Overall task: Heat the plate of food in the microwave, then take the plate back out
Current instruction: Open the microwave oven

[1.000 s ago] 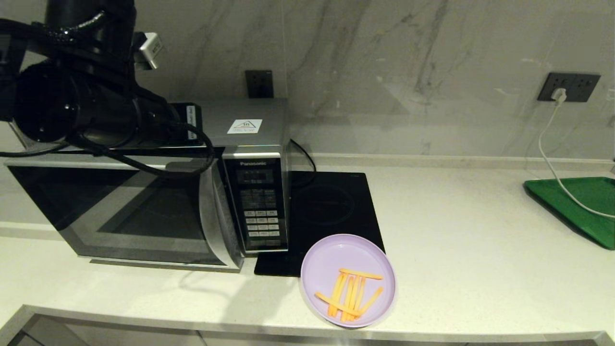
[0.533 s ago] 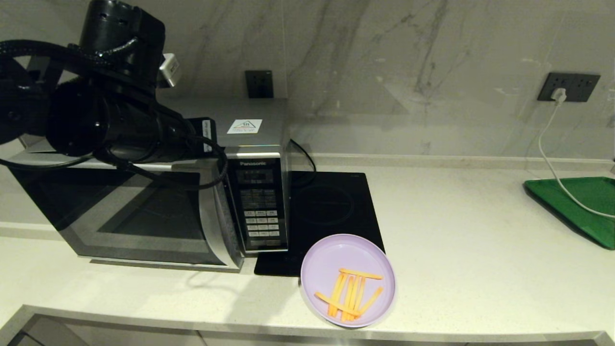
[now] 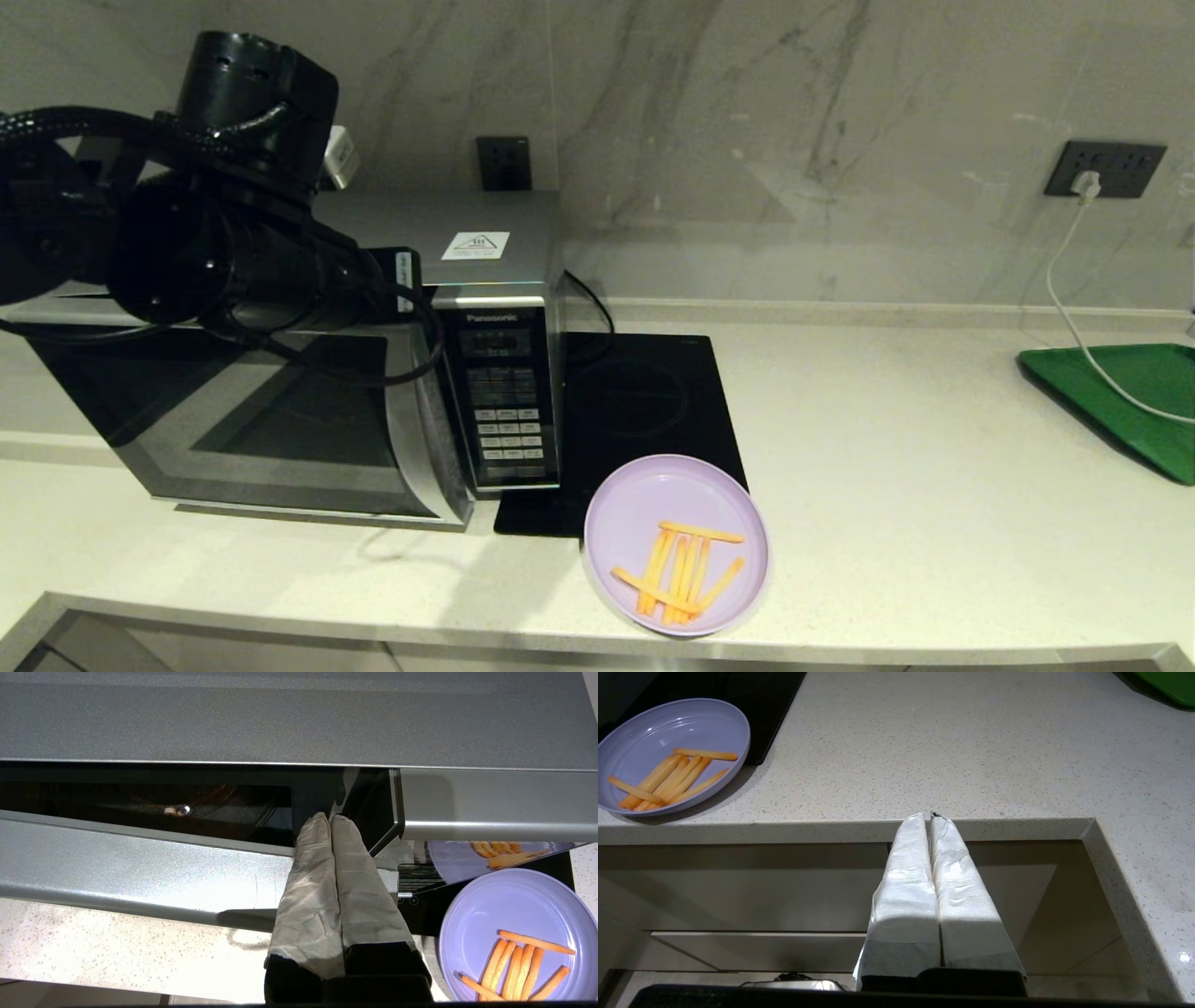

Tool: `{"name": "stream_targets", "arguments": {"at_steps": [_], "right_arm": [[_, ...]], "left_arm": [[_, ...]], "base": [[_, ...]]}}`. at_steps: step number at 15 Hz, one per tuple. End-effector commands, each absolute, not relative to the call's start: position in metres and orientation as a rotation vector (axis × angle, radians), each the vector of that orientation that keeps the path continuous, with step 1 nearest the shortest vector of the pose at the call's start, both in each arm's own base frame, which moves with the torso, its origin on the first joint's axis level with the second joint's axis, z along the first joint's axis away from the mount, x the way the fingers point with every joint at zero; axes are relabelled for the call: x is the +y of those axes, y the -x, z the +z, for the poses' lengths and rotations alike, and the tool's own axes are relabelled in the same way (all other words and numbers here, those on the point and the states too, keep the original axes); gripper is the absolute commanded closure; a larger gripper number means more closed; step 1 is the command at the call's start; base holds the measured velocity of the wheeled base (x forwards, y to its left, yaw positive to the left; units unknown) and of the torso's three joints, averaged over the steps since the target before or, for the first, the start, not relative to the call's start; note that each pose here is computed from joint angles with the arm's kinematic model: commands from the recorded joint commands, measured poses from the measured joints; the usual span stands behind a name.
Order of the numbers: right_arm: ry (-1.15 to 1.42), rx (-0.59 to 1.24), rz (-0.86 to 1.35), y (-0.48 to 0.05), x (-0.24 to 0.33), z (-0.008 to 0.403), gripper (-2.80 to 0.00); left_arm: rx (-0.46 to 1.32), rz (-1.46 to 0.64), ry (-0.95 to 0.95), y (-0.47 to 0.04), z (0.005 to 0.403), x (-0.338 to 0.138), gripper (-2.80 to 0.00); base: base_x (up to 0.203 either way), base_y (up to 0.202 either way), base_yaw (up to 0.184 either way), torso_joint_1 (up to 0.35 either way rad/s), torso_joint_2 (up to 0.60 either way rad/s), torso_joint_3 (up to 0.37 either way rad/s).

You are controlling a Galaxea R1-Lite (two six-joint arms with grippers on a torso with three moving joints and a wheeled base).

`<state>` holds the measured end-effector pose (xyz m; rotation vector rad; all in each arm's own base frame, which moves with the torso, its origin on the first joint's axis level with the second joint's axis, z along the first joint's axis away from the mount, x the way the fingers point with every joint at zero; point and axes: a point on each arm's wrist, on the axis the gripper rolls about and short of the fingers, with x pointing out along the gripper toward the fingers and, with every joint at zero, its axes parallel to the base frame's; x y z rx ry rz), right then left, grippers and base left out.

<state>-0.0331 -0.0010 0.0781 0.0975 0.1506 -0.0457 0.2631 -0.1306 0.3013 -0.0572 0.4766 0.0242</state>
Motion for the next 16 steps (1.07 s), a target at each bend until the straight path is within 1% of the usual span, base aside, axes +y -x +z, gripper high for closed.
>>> {"name": "stream_targets", "arguments": {"at_steps": [1, 4, 16], "right_arm": [[-0.098, 0.154, -0.046, 0.033, -0.001, 0.078, 0.00], [-0.098, 0.154, -0.046, 0.033, -0.001, 0.078, 0.00], [-0.098, 0.154, -0.046, 0.033, -0.001, 0.078, 0.00]], "left_arm": [[0.475, 0.031, 0.057, -0.260, 0.302, -0.129, 0.00], [0.461, 0.048, 0.055, -0.255, 0.305, -0.126, 0.00], [0.448, 0.058, 0.052, -0.205, 0.315, -0.098, 0.00]], "base": [[0.000, 0.000, 0.000, 0.000, 0.00, 0.000], [0.000, 0.000, 0.000, 0.000, 0.00, 0.000], [0.000, 0.000, 0.000, 0.000, 0.00, 0.000]]}}
